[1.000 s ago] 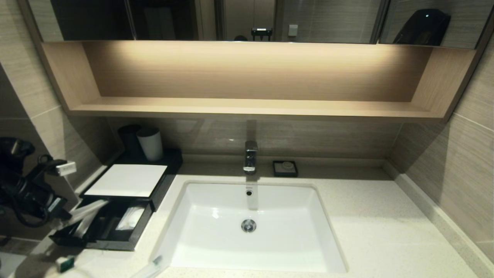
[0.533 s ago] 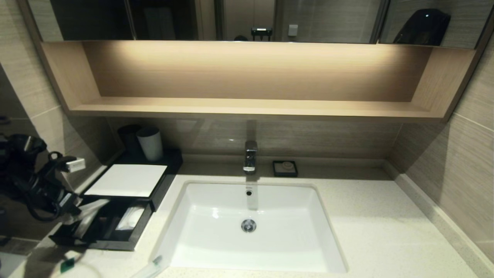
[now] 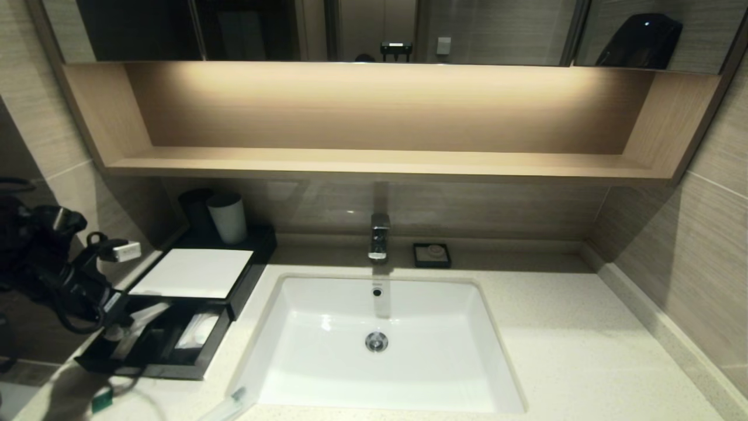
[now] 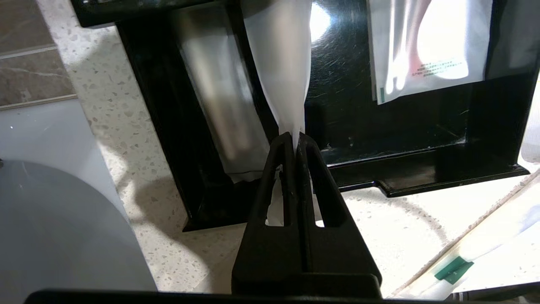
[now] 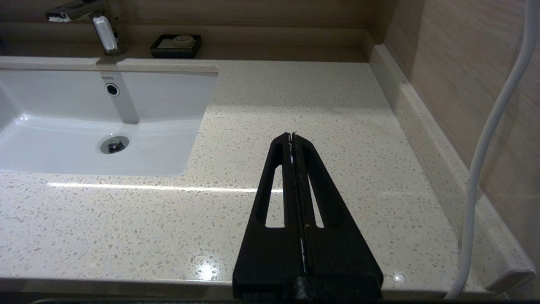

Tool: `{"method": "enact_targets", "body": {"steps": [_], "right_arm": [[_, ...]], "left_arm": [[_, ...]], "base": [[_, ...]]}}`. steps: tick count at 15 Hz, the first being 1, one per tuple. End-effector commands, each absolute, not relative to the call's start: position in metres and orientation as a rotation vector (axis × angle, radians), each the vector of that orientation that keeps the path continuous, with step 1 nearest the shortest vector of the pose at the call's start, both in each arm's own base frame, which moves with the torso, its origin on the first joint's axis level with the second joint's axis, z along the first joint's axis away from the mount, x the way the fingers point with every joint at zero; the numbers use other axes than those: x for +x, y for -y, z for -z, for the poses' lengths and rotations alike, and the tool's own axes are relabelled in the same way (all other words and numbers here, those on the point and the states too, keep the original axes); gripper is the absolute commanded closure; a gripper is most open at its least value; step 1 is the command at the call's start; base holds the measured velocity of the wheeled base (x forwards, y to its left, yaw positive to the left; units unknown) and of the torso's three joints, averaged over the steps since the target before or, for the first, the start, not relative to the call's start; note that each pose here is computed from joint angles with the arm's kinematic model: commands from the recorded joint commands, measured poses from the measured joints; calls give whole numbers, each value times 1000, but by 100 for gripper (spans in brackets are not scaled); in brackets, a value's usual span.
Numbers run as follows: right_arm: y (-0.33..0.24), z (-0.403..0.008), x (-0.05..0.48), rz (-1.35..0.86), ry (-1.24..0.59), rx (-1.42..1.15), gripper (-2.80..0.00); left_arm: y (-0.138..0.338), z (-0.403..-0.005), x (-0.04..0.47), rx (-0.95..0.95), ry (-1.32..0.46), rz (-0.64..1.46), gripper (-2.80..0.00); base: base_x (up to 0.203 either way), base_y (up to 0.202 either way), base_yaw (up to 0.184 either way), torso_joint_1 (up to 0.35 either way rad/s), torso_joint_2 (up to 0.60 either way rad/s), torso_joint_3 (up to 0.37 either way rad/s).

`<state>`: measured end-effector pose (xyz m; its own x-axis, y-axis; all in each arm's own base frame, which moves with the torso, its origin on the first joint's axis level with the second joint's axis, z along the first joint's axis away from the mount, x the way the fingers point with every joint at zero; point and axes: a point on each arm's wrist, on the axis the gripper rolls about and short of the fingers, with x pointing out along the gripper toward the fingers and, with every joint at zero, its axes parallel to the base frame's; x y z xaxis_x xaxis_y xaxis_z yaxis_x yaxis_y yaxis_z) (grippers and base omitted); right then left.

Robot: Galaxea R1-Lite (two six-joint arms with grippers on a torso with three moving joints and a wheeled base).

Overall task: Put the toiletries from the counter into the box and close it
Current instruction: Place the bathroom toiletry into the drawer

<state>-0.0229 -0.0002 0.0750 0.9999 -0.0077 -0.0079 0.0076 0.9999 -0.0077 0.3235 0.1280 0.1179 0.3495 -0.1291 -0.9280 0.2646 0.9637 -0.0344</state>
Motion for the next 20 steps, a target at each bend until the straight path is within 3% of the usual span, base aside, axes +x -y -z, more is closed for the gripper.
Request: {"method": "enact_targets", "body": {"steps": [1,19,20], "right_arm": [[0,-75,-23,8,-8,-8,0],[0,-75,-23,8,-8,-8,0],[0,-75,-23,8,-8,-8,0]], "left_arm": [[-126,-114,326,125,-1197,267,0],[-125,-98,344,31,-1226,220,0],[-125,-98,345,31,-1226,221,-280]], "base": [[0,0,0,0,0,0],[0,0,0,0,0,0],[0,0,0,0,0,0]]}}
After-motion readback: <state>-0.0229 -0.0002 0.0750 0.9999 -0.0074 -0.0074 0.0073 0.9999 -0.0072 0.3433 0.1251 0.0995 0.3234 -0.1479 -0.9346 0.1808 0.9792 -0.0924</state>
